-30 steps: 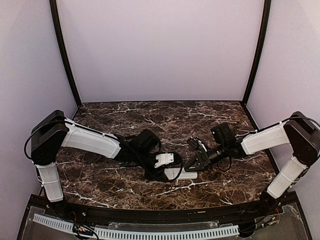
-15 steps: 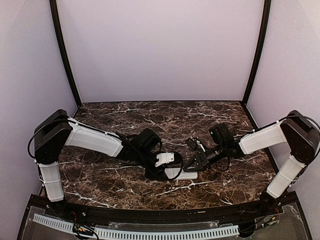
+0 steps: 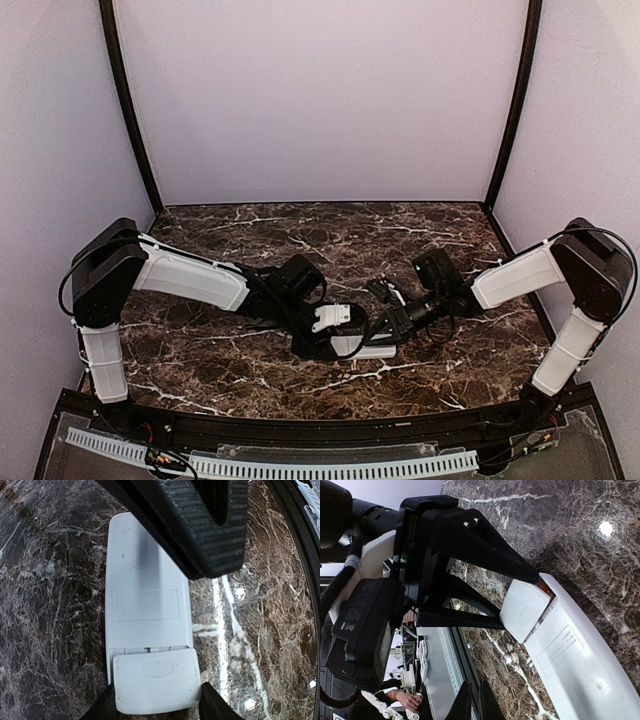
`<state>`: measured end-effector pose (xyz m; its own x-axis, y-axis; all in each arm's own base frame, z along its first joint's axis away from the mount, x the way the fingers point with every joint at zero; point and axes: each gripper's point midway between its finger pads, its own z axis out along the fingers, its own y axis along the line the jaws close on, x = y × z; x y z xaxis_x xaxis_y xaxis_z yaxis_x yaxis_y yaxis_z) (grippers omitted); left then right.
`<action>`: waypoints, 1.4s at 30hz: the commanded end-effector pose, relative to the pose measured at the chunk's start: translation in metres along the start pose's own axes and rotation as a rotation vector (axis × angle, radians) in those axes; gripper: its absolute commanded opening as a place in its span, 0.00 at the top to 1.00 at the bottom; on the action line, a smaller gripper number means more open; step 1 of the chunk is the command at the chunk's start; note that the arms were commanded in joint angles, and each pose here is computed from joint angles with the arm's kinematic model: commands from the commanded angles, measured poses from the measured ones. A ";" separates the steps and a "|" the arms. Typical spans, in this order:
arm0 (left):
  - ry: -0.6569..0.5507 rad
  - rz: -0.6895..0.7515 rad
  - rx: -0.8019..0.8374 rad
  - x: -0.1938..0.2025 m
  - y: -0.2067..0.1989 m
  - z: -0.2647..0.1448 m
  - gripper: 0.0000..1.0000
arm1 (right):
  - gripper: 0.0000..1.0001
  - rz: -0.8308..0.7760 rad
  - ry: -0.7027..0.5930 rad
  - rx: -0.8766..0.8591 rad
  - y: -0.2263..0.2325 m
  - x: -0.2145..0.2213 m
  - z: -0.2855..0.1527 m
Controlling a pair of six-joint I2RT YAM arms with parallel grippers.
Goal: Load the batteries into the remote control
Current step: Hold the remote control without the battery cover at the center of the board.
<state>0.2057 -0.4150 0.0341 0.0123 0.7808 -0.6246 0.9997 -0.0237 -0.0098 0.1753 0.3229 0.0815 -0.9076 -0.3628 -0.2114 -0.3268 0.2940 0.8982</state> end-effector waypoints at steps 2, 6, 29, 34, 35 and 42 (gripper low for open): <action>0.039 -0.006 0.028 0.010 -0.003 0.006 0.60 | 0.94 -0.028 0.002 -0.012 0.003 -0.007 0.006; 0.045 -0.008 0.023 0.012 -0.002 0.006 0.57 | 0.94 -0.025 0.007 -0.013 0.001 -0.006 0.007; 0.021 -0.010 0.016 0.000 0.001 -0.005 0.62 | 0.96 0.017 0.038 0.128 -0.041 0.005 0.012; 0.030 -0.006 0.010 0.000 0.002 -0.006 0.62 | 0.96 0.034 0.044 0.165 -0.055 0.008 0.014; 0.031 -0.005 0.008 0.000 0.002 -0.007 0.62 | 0.96 0.037 0.048 0.169 -0.056 0.009 0.015; 0.020 -0.014 0.008 -0.001 0.006 -0.006 0.62 | 0.96 0.046 0.054 0.179 -0.061 0.011 0.014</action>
<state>0.2093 -0.4135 0.0362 0.0058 0.7890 -0.6144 0.9996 -0.0210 -0.0174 0.1800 0.3179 0.0346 -0.9064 -0.3906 -0.1606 -0.3268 0.4077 0.8526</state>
